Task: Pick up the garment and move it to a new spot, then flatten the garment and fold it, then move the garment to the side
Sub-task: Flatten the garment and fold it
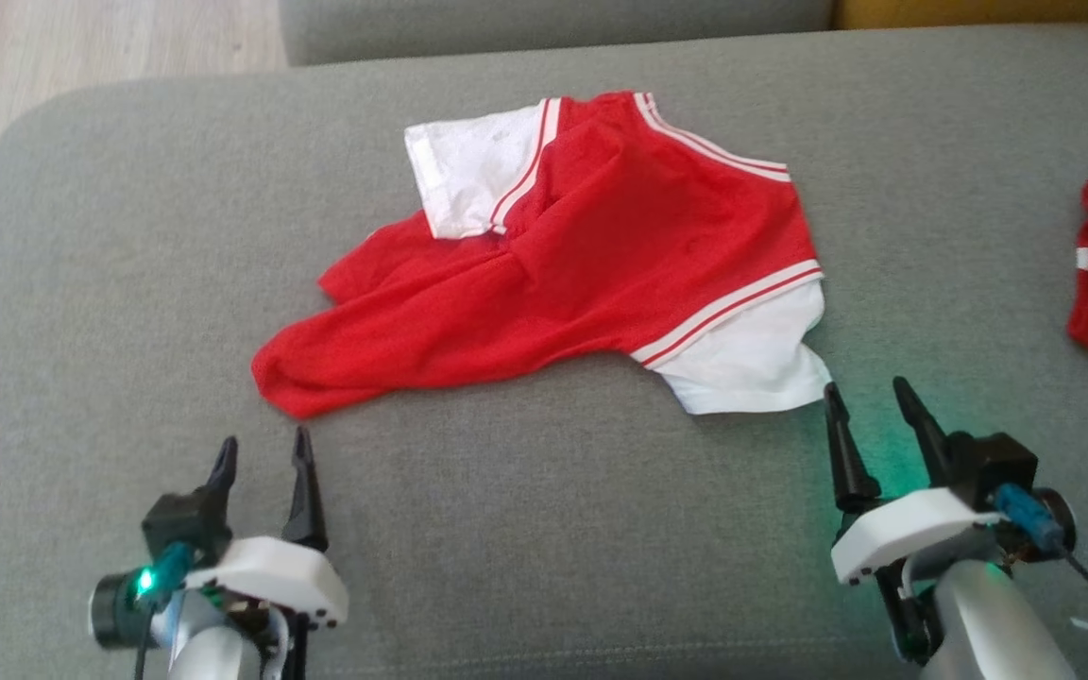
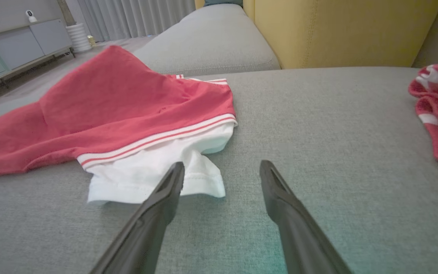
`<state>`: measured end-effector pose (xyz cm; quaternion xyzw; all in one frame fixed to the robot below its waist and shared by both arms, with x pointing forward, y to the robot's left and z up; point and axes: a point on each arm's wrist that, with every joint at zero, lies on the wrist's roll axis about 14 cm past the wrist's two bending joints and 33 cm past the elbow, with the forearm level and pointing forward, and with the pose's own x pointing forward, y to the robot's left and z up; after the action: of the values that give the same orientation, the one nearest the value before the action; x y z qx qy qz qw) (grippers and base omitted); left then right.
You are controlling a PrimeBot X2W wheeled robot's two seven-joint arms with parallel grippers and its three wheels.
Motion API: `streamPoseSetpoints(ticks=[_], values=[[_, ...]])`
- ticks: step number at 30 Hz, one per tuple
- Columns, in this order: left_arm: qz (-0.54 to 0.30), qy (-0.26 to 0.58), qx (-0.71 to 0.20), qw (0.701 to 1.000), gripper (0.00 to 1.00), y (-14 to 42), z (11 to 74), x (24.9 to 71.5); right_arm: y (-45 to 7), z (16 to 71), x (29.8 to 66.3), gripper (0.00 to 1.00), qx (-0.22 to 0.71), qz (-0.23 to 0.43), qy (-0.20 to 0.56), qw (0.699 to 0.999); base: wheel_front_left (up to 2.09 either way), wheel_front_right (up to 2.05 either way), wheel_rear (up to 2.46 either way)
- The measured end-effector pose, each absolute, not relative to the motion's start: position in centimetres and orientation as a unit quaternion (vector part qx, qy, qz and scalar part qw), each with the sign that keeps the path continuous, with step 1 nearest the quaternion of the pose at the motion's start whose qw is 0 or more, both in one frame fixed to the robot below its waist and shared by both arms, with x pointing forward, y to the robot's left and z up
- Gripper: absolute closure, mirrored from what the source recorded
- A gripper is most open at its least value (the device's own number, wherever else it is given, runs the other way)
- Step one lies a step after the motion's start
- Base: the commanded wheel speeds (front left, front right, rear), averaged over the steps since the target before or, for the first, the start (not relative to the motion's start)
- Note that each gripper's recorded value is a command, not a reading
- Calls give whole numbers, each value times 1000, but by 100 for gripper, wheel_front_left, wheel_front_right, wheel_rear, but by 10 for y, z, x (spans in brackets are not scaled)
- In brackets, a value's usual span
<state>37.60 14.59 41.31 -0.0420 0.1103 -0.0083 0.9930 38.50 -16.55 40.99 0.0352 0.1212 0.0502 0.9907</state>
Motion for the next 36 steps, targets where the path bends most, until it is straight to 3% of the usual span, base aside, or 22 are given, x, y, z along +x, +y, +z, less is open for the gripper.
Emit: streamPoseSetpoints(ticks=[11,12,14,15,19,29,36], values=[[4,122,-45,991,0,154,404,382,-158,369,405,0,6,66,189,980,0,0,0],[6,122,-45,992,0,155,404,383,-157,363,403,10,5,69,200,977,0,0,0],[8,120,-45,992,0,156,404,386,-156,358,405,91,5,70,207,976,0,0,0],[8,121,-45,992,0,156,404,387,-155,358,407,100,5,71,206,976,0,0,0],[6,120,-45,992,0,155,403,391,-158,363,416,100,9,64,199,978,0,0,0],[-38,119,-50,991,0,128,404,397,-213,390,418,100,28,-24,153,988,0,0,0],[-95,137,-54,985,0,98,395,391,-238,393,402,100,26,-62,148,987,0,0,0]])
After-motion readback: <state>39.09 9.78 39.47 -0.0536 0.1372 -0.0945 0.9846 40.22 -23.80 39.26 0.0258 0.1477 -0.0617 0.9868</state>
